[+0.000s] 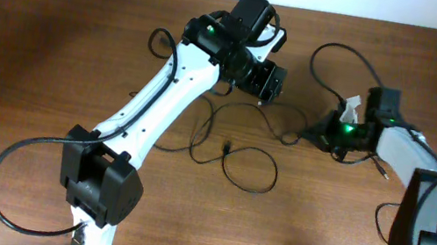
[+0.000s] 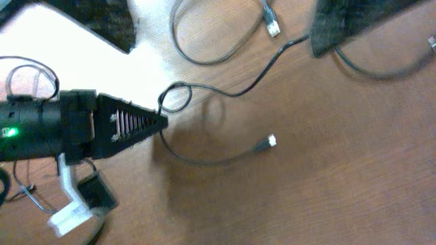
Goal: Untangle cables
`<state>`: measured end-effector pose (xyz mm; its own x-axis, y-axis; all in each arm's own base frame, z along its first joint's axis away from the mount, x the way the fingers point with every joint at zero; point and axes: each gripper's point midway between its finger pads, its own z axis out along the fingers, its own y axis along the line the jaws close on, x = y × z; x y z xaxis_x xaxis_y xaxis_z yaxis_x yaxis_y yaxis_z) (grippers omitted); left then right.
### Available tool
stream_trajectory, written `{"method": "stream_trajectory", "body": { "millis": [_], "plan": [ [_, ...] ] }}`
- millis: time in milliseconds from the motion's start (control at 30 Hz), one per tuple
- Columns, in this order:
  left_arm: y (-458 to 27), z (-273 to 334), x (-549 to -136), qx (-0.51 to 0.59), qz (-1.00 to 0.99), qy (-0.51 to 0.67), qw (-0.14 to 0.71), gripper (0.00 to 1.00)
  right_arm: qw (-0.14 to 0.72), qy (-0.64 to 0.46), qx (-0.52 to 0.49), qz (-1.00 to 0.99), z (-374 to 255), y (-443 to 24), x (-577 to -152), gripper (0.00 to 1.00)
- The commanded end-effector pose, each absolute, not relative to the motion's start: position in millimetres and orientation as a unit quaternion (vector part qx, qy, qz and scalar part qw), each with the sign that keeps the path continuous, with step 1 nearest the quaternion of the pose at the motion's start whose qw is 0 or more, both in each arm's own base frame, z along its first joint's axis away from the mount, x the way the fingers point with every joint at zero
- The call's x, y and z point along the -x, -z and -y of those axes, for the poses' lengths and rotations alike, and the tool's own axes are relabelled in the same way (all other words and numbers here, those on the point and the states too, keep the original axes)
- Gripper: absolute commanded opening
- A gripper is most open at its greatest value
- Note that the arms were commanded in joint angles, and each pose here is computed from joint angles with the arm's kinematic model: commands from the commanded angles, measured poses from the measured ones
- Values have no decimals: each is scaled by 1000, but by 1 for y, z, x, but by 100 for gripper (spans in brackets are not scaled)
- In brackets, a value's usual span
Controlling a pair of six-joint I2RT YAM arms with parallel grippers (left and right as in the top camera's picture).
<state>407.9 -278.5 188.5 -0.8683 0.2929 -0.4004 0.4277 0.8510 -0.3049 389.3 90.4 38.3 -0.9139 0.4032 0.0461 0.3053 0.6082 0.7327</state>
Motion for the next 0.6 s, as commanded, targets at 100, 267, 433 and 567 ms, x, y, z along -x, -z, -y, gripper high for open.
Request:
{"method": "stream_trajectory", "body": {
  "millis": [100,267,433,567],
  "plan": [
    [-165,307,-379,-113,-964,216,103,47,39,-503,-177,-845,-91,-65,-377,4],
    [-118,341,-361,-112,-965,235,32,48,37,-514,-174,-839,-93,-69,-376,4],
    [-86,368,-345,-117,-945,302,-48,47,57,-510,-142,-846,-93,-68,-376,4],
    [-83,371,-342,-115,-942,310,-60,41,57,-510,-138,-847,-93,-68,-375,4]
  ]
}}
